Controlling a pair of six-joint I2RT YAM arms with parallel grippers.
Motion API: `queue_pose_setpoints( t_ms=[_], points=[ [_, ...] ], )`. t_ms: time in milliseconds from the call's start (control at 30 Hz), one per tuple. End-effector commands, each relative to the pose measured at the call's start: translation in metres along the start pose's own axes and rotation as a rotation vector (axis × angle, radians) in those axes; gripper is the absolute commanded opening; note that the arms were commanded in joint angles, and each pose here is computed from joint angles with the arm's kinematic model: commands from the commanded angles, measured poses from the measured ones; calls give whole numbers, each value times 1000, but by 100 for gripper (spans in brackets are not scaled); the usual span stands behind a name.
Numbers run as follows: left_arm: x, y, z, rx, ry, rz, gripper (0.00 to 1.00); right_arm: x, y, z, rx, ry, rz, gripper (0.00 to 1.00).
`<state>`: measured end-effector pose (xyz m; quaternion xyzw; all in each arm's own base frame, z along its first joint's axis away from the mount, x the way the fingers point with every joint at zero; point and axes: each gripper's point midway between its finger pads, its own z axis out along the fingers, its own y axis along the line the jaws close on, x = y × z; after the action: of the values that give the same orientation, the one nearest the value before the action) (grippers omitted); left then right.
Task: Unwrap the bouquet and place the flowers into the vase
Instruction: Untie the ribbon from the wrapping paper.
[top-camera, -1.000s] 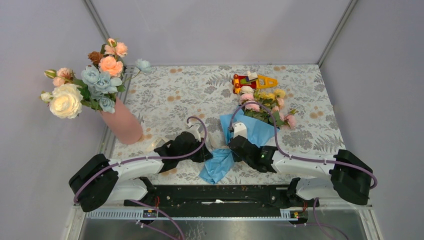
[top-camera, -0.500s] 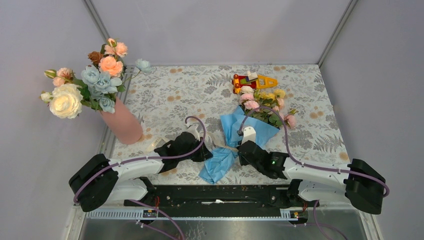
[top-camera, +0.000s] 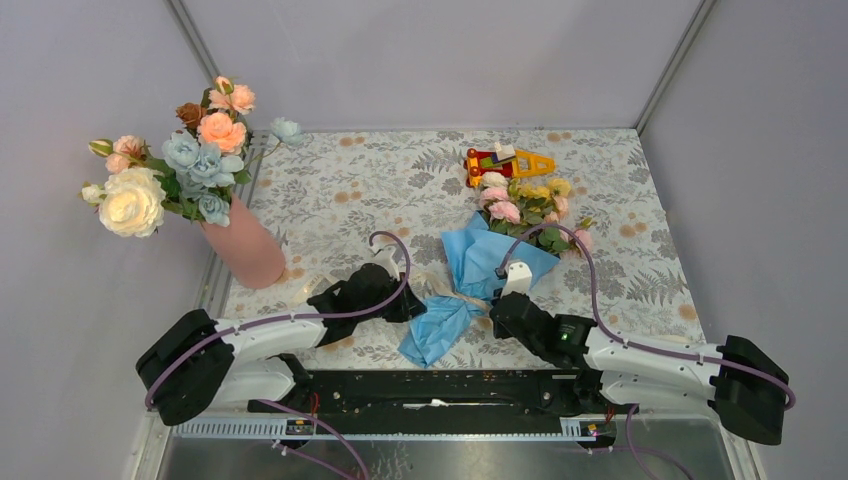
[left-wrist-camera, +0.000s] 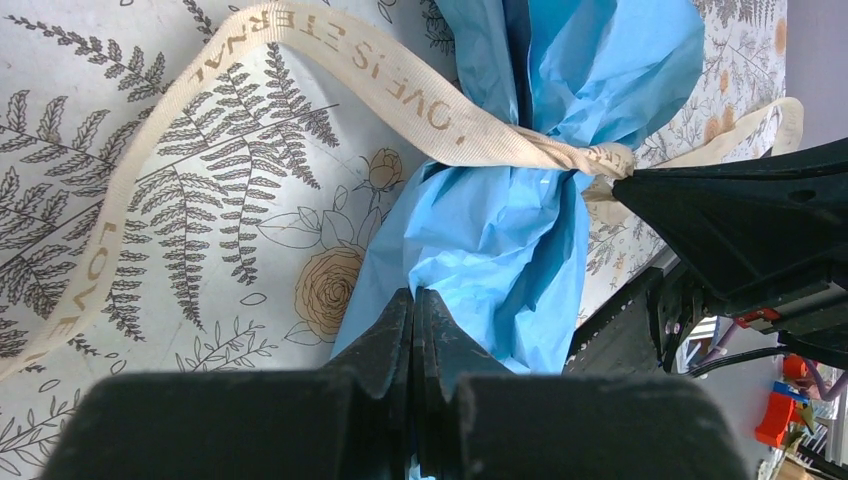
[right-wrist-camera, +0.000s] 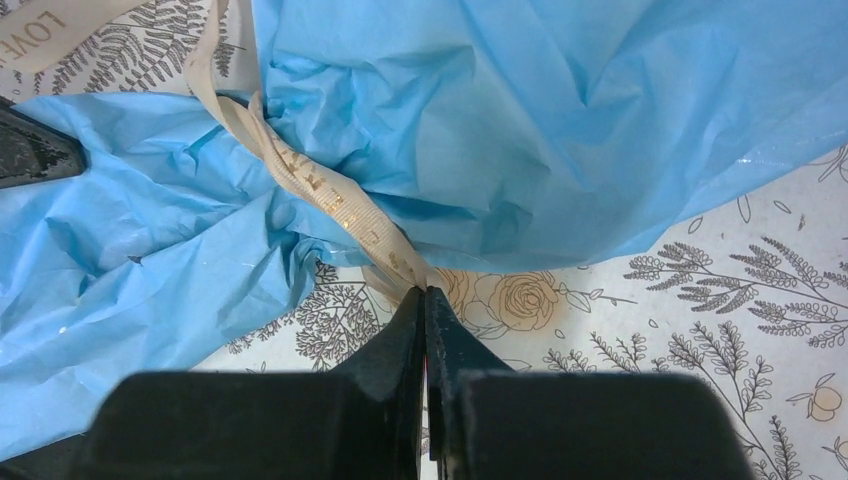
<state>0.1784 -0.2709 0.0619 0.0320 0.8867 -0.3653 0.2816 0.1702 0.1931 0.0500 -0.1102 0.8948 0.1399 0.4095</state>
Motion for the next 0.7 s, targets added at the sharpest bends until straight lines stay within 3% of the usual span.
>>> queue_pose_setpoints(
  t_ms=[0,33,200,300,500,667],
  points=[
    [-13,-8,-2,24,-55,37,0,2,-12,0,50,-17,51,0],
    [-14,-8,-3,21,-53,50,2,2,-10,1,42,-19,57,0],
    [-28,-7,-15,-28,-76,167,49,1,-2,3,1,-25,75,0],
    [-47,-10,-26,-57,-122,277,65,1,1,4,-9,-27,79,0],
    [-81,-43,-35,4,-188,464,73,2,4,5,-25,-29,85,0],
    [-85,-74,-8,120,-145,508,71,-2,7,5,-44,-51,103,0]
  ],
)
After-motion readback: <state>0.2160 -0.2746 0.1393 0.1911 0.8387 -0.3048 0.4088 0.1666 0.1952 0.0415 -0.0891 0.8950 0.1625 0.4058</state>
